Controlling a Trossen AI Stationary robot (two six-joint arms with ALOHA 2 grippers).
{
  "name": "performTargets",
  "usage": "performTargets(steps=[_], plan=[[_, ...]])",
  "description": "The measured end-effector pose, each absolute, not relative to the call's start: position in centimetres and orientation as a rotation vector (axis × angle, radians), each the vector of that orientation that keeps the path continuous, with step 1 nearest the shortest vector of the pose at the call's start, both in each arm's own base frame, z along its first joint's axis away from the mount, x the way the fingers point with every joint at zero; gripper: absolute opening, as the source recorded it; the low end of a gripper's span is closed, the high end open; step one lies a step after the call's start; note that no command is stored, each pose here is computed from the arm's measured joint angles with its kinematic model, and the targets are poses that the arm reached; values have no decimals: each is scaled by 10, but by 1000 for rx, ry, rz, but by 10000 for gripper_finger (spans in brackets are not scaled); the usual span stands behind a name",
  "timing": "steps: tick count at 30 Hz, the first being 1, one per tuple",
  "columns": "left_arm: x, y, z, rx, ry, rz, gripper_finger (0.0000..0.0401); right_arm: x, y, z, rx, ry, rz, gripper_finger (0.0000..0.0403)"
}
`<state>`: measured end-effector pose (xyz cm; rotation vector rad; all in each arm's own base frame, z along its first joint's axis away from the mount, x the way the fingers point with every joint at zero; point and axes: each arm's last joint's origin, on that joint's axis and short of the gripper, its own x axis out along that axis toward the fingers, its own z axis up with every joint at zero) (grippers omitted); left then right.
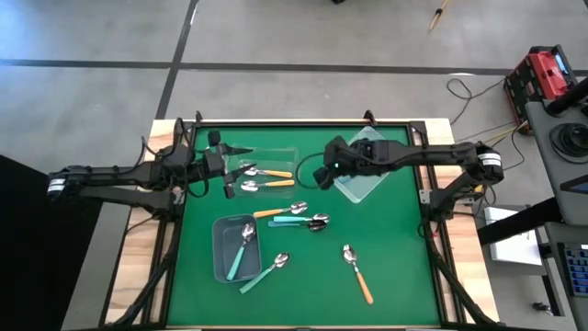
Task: Sort silverware by color (type)
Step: Put the orange spoon into the transparent bin
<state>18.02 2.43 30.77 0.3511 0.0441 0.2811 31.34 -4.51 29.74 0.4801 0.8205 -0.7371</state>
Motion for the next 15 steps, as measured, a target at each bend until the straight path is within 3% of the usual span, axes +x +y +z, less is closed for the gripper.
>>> performTargets(steps=[15], plan=[[182, 25, 308, 289, 30, 282, 162, 315, 45, 298, 541, 885, -457, 43]])
